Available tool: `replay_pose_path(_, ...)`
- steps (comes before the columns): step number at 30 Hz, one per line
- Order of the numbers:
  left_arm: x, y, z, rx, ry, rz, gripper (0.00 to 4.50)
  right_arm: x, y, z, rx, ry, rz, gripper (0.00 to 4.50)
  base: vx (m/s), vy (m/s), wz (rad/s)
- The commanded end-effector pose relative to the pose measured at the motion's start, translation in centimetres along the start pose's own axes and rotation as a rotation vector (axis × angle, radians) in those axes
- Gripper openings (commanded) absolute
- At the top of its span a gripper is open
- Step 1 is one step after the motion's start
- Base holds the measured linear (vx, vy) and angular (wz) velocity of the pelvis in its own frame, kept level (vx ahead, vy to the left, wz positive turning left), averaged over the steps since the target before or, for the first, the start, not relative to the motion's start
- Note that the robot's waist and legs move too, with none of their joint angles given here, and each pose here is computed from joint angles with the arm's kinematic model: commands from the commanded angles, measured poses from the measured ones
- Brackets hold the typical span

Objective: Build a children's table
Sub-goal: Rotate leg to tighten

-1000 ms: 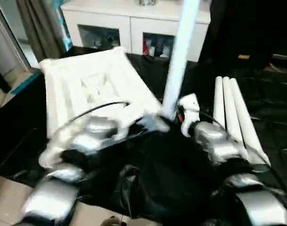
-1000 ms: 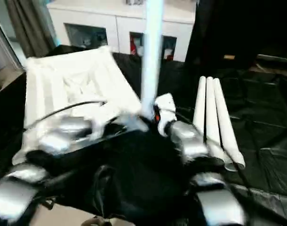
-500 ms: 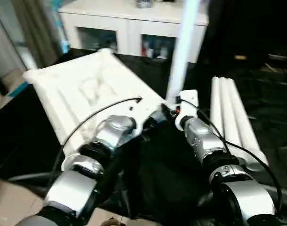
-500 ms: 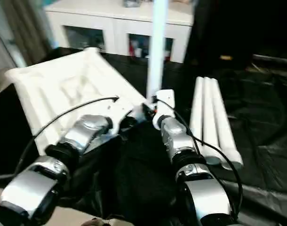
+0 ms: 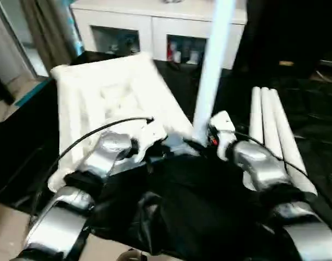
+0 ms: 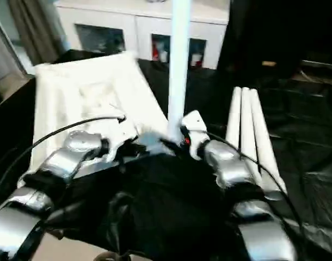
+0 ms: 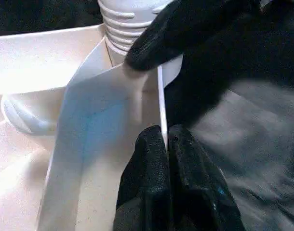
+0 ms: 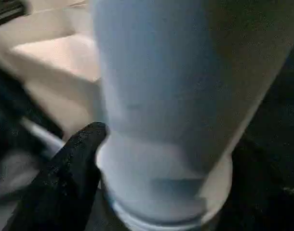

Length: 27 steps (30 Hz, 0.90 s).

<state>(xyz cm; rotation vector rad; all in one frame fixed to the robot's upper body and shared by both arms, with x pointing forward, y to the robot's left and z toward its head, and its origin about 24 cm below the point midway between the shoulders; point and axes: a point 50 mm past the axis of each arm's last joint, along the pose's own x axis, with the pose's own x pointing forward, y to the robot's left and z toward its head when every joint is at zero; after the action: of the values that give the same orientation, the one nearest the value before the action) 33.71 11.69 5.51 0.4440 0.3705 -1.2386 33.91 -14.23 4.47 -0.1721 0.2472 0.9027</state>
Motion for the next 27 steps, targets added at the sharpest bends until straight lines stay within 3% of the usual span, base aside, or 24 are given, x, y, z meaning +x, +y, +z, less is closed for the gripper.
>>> replay_pose_path(1,-0.1,-0.6,-0.1,0.010,-0.009,-0.062,0.00,-0.3,0.2,0.4,-0.010,-0.008,0.065,3.66,0.000,0.000,0.00)
replay_pose_path(7,-0.7,-0.5,-0.4,0.009,-0.005,-0.065,0.00,-0.6,0.5,0.6,0.016,-0.029,0.134,3.41,0.000,0.000,0.00)
replay_pose_path(11,-0.9,-0.6,-0.5,0.004,-0.006,-0.078,0.00,-0.5,0.7,0.8,0.029,-0.041,0.158,2.96,0.000,0.000,0.00)
replay_pose_path(16,-0.8,-0.8,-0.5,0.001,-0.002,-0.078,0.00,-0.5,1.4,0.2,0.046,-0.017,0.193,2.80,0.000,0.000,0.00)
replay_pose_path(21,0.1,0.1,-1.1,-0.053,0.063,0.085,0.00,0.6,1.0,-2.0,0.095,0.074,-0.038,2.78,0.000,0.000,0.00)
replay_pose_path(27,1.9,1.4,-0.8,-0.200,0.111,0.337,0.00,2.5,0.9,-3.2,0.295,0.100,-0.370,2.77,0.000,0.000,0.00)
